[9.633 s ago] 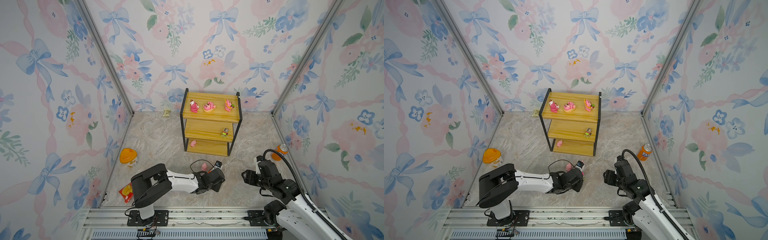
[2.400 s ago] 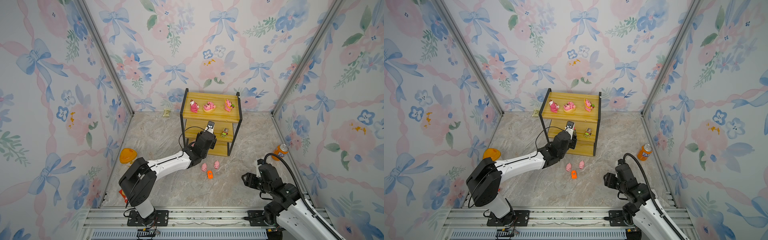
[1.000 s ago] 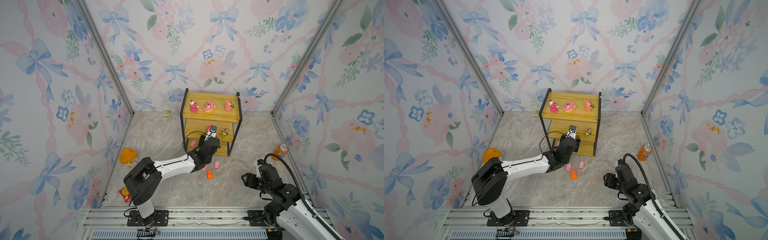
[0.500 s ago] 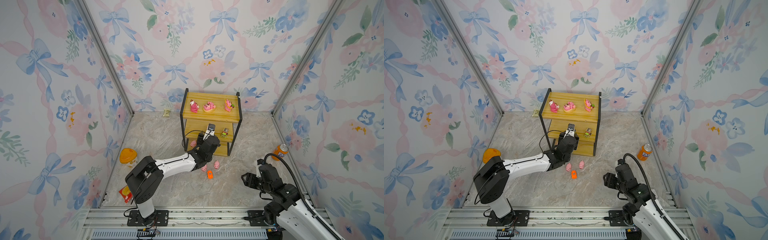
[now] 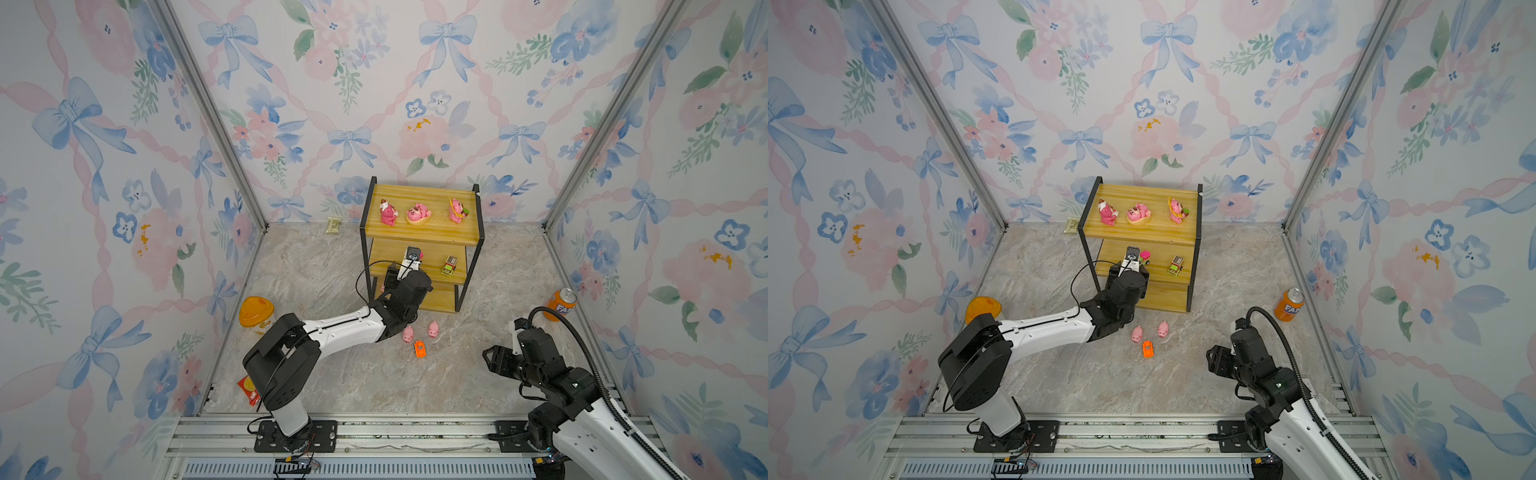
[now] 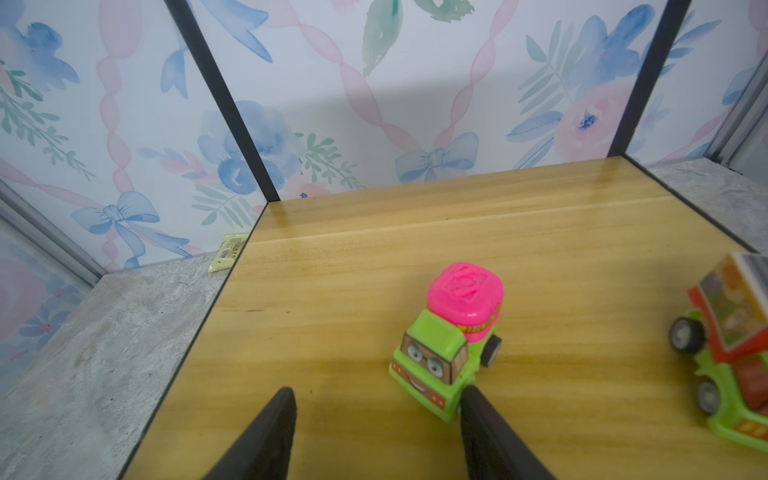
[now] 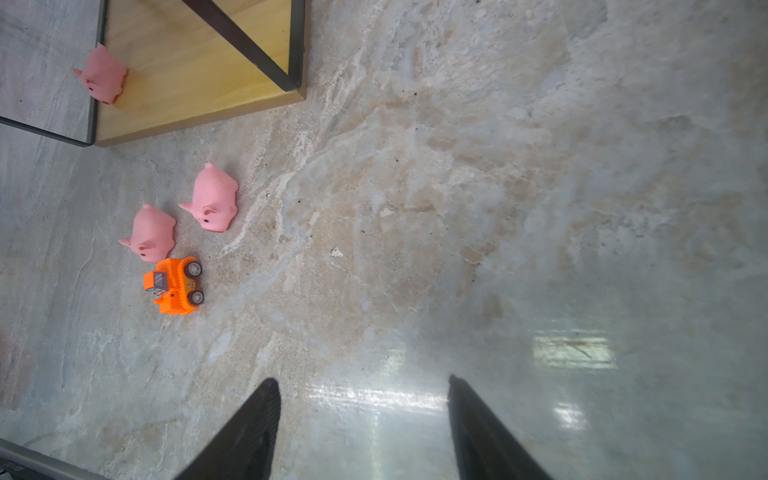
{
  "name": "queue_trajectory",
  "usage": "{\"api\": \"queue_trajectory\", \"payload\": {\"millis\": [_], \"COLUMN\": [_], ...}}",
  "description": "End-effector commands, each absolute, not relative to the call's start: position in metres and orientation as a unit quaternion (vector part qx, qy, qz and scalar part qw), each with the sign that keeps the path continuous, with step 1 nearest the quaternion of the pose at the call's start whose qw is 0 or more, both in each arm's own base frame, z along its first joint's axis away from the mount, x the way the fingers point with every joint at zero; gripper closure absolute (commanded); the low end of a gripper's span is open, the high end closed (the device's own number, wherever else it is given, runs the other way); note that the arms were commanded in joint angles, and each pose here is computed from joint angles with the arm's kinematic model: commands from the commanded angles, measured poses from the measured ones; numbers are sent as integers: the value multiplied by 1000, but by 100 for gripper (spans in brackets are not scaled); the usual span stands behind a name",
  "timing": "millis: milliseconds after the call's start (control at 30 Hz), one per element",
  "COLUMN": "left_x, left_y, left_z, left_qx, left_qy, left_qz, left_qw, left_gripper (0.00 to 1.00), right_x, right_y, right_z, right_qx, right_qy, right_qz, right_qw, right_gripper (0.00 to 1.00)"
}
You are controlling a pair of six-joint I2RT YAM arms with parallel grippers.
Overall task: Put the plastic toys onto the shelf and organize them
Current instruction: 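Withdraw the left gripper from the shelf back toward the floor toys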
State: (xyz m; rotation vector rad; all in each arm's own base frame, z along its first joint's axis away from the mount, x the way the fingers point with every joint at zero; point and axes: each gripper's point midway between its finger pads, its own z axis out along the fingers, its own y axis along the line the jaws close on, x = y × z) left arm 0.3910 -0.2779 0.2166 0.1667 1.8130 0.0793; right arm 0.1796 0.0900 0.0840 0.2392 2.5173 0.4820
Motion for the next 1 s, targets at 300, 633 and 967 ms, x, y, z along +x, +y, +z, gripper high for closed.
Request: {"api": "queue_trajectory", "payload": {"millis": [300, 633, 967], "left_x": [389, 392, 391], "left_y": [-279, -291, -302], "left_z": [220, 213, 218], "left_qx": [83, 92, 113], "left_qy": [785, 789, 785], "left_qz": [17, 4, -21], "left_qw": [613, 607, 608], "left_gripper": [35, 35, 35], "right_x": [179, 179, 179], "right_y": [88, 87, 87], "right_z": [79, 79, 80], "right_qx": [92, 94, 95], "right_qy": [940, 939, 938], "right_qz": [177, 176, 178], "right_qw": [278, 279, 281], "right_gripper": [33, 33, 33]}}
